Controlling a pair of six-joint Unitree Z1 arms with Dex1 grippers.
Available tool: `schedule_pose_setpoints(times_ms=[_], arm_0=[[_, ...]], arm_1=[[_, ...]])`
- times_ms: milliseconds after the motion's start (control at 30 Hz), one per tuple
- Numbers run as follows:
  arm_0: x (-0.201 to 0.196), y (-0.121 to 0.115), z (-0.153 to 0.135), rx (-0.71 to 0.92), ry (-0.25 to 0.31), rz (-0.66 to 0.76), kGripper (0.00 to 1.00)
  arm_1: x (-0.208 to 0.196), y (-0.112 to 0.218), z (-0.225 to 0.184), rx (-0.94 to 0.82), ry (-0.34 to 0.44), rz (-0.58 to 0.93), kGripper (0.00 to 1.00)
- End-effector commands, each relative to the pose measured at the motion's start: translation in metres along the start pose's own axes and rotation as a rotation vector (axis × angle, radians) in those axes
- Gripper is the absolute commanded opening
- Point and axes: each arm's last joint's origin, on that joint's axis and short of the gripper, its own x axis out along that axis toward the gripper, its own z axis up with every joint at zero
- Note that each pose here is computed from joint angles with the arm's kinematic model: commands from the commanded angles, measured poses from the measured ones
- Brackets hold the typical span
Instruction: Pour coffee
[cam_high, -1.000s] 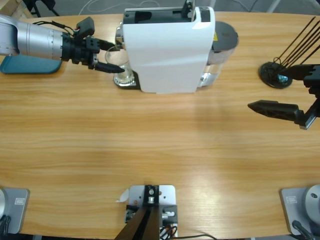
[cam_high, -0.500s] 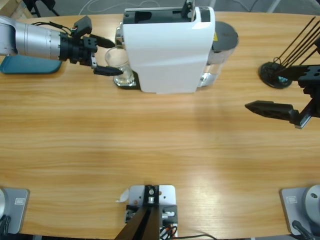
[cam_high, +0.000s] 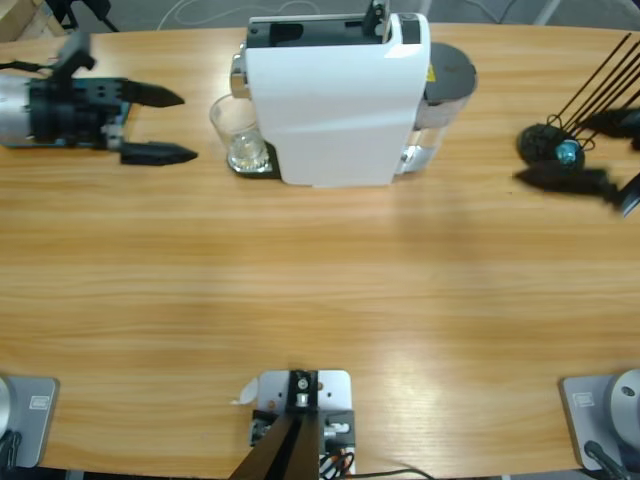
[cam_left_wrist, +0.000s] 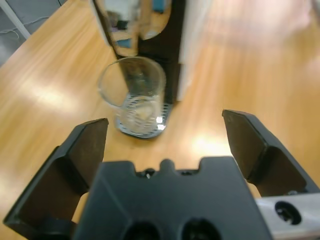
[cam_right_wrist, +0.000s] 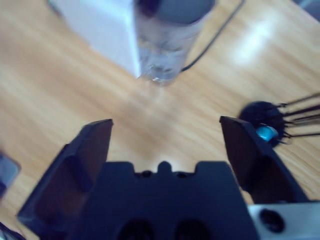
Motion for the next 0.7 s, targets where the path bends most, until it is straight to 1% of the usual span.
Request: schedule_pose_setpoints(times_ms=[33,133,200,267,300,367,467,533,633,700], arm_0=[[-0.04,-0.073,-0.002,-0.22,0.044,0.21,1.0],[-0.065,-0.097,0.003,-0.276,-0.008,0.305,1.0],[-0.081,-0.111,0.004,-0.316,-0.05,0.339,1.0],[-0.093,-0.125,0.003,-0.328,-0.056,0.338,1.0],[-0.101,-0.133,0.001,-0.336,-0.041,0.341,1.0],[-0.111,-0.145,-0.003,-0.35,-0.012,0.342,1.0],[-0.118,-0.156,-0.004,-0.343,0.038,0.346,1.0],[-0.116,-0.155,-0.001,-0.329,0.076,0.362,1.0],[-0.108,-0.147,0.005,-0.34,0.14,0.363,1.0],[-0.105,-0.143,0.007,-0.345,0.159,0.379,1.0]], arm_1=[[0.01,-0.026,0.055,0.395,-0.154,-0.143,0.0],[0.043,-0.025,0.072,0.601,-0.186,-0.122,0.0],[0.056,-0.016,0.081,0.647,-0.218,-0.094,0.0],[0.062,-0.011,0.086,0.722,-0.233,-0.079,0.0],[0.065,-0.009,0.088,0.756,-0.243,-0.104,0.0],[0.073,0.0,0.095,0.762,-0.249,-0.123,0.0],[0.075,0.02,0.11,0.74,-0.272,-0.073,0.0],[0.074,0.031,0.12,0.729,-0.296,-0.037,0.0],[0.075,0.043,0.136,0.711,-0.311,0.003,0.0],[0.078,0.046,0.142,0.698,-0.307,0.003,0.0]])
